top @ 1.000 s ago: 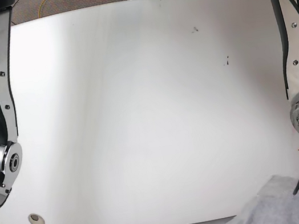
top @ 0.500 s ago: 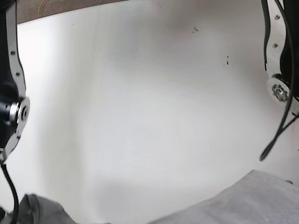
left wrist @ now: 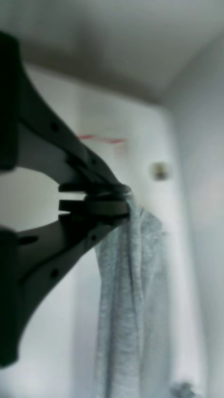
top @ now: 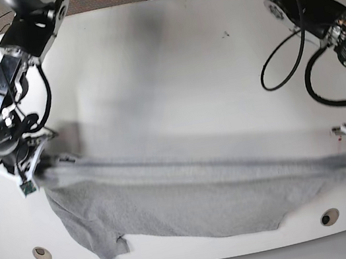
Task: Layout the t-shirt on the table in an organized manner, then fold the t-shirt properly
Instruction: 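Swing the held hem up and over, flipping the shirt across the table, then lower the held shirt edge onto the table with both grippers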
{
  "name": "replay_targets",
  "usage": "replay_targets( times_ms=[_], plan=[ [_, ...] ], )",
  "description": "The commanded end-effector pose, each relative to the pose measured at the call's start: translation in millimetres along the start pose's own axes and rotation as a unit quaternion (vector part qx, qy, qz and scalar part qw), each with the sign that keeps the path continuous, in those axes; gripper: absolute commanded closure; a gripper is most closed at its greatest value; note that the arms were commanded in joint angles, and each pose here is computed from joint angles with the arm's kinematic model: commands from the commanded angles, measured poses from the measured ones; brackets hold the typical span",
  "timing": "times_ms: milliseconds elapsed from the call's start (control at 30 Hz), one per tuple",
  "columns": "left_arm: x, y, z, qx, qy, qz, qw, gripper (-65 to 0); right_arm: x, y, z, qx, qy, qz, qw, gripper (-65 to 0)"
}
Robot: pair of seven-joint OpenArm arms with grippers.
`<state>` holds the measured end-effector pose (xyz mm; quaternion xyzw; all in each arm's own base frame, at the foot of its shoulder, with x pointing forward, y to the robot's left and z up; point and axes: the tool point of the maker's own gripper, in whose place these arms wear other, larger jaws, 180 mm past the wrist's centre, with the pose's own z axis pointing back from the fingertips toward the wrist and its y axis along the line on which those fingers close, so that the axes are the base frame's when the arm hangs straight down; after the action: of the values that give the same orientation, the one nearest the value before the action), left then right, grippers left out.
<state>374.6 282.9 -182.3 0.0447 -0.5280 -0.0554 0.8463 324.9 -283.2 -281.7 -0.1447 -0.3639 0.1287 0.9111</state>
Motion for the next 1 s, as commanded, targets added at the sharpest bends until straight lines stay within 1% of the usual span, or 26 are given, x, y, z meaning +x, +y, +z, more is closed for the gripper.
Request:
replay_targets(
  times_ms=[0, 67, 200, 367, 667, 967],
  plan=[
    [-13.3, 5.6, 10.0, 0.004, -0.005, 0.005, 1.0, -0.3, -15.8, 0.2, 2.6, -0.011, 0.01, 0.001, 0.9999, 0.0],
    [-38.6, 6.1, 14.8, 0.0, 0.018, 0.015, 1.0, -0.3, -30.5, 12.3, 1.3, 0.002, 0.02, 0.0, 0.9998, 0.0],
    [-75.2, 6.6, 26.3, -0.006, 0.039, 0.033, 0.999, -0.3, -52.6, 27.6, 1.2, 0.019, 0.04, -0.001, 0.999, 0.0],
    [-106.7, 12.4, 40.7, -0.004, 0.07, 0.02, 0.997, -0.3, -75.8, 36.2, 3.5, 0.029, 0.067, 0.002, 0.9974, 0.0],
    [-138.4, 17.3, 55.9, 0.0, 0.111, 0.008, 0.994, -0.3, -106.0, 46.9, 9.6, 0.041, 0.1, 0.01, 0.9941, 0.0],
    [-141.9, 12.1, 54.6, -0.008, 0.119, 0.001, 0.993, -0.3, -115.0, 50.2, 11.9, 0.045, 0.111, 0.011, 0.9928, 0.0]
  ],
)
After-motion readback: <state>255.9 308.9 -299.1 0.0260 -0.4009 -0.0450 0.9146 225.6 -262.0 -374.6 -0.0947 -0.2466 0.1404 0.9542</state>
